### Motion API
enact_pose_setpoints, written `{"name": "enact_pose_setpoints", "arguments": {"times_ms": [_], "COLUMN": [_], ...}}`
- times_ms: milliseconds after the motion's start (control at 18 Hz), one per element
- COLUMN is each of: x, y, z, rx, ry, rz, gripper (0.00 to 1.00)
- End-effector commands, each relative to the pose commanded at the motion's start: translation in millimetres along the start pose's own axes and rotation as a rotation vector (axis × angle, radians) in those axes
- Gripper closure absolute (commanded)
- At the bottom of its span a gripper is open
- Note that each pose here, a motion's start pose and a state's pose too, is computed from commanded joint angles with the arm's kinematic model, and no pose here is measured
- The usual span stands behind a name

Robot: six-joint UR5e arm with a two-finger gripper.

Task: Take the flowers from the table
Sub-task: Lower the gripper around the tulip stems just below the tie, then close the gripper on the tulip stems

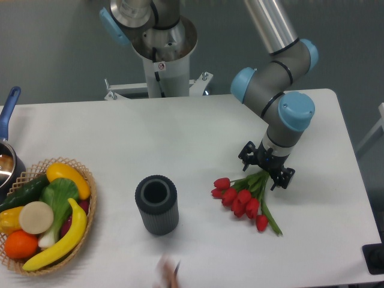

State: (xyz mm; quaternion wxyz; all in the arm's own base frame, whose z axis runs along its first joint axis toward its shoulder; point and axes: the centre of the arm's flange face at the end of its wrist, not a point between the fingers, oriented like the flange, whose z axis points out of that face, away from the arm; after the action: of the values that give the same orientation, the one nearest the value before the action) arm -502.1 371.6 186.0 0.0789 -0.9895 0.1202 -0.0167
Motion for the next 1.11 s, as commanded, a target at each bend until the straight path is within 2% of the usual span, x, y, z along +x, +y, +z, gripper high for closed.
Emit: {"name": "enact_pose_setpoints", "arguments": {"times_ms": [222,278,444,667,1000,1111], "x": [1.9,1.9,1.6,0.5,0.1,0.2], "y": [-0.3,-0.2,-0.5,-0.8,-1.3,-1.4], "z": [2.0,2.9,1.5,0.3,-2.1,-3.1], "rx": [-0.001,-0.001,-0.001,0.0,0.0,0.001], "ry": [0.005,0.006,0.005,0.002,-0.003,-0.004], "rz": [0.001,0.001,-0.001,-0.002,-0.004,-0.005], "gripper": [0.0,0.03,0.24,0.39,0.55,0.57]}}
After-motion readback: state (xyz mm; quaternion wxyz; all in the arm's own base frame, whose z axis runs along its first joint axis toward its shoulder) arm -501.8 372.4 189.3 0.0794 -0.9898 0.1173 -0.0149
